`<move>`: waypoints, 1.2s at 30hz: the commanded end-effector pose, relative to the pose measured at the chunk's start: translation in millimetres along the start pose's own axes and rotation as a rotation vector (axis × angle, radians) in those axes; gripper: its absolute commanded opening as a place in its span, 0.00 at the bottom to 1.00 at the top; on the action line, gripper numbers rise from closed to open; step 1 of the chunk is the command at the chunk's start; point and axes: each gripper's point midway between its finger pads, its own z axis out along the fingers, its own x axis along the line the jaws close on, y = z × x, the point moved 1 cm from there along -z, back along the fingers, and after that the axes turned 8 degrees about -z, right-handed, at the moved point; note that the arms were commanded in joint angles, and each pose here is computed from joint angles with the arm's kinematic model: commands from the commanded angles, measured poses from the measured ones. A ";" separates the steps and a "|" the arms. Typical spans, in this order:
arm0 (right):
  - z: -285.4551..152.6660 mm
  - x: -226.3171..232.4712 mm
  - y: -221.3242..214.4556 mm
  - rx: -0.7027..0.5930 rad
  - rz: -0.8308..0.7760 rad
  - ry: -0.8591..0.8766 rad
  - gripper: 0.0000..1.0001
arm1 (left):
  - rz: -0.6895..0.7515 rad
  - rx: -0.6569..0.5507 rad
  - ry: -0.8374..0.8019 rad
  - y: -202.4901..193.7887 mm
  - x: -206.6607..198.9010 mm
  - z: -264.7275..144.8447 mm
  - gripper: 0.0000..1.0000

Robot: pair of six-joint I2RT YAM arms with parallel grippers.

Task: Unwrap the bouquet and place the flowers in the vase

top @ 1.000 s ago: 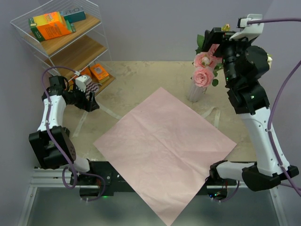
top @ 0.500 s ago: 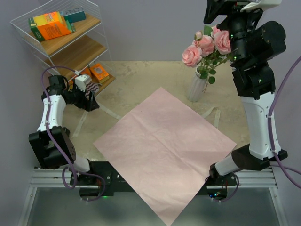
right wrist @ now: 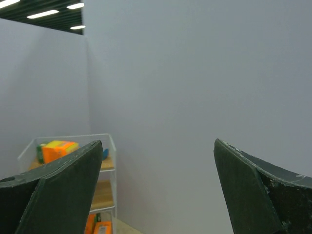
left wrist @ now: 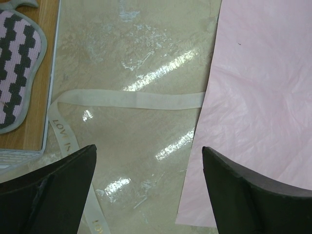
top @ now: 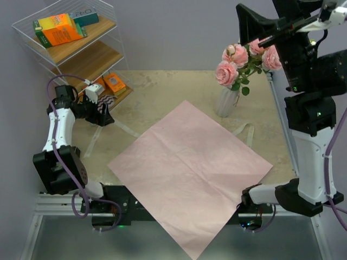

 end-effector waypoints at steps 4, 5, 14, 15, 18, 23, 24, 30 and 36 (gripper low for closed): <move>-57.7 77.6 -21.2 0.071 0.096 0.425 0.99 | -0.015 -0.057 0.007 21.4 -7.6 -15.3 0.93; -62.4 80.6 -30.6 0.094 0.094 0.433 0.99 | -0.026 -0.060 0.009 22.3 -8.8 -16.7 0.93; -110.0 182.2 -138.3 0.394 -0.030 0.615 0.99 | -0.037 -0.090 0.033 32.7 -14.1 -27.1 0.94; -114.1 189.7 -140.0 0.390 -0.017 0.627 0.99 | -0.032 -0.095 0.039 33.6 -14.4 -29.2 0.94; -141.0 207.2 -182.5 0.506 -0.028 0.652 0.99 | -0.029 -0.096 0.045 32.7 -15.8 -31.2 0.94; -191.0 203.6 -246.6 0.703 -0.003 0.558 0.99 | -0.034 -0.094 0.034 27.7 -20.2 -31.4 0.94; -192.2 190.5 -253.3 0.719 -0.008 0.462 0.99 | -0.028 -0.099 0.032 28.0 -22.0 -32.0 0.94; -256.2 132.0 -300.9 0.954 0.041 0.047 0.99 | -0.030 -0.094 0.035 19.5 -22.7 -30.2 0.94; -312.3 94.2 -324.5 1.123 0.023 -0.225 0.99 | -0.017 -0.116 0.047 14.3 -25.1 -30.9 0.95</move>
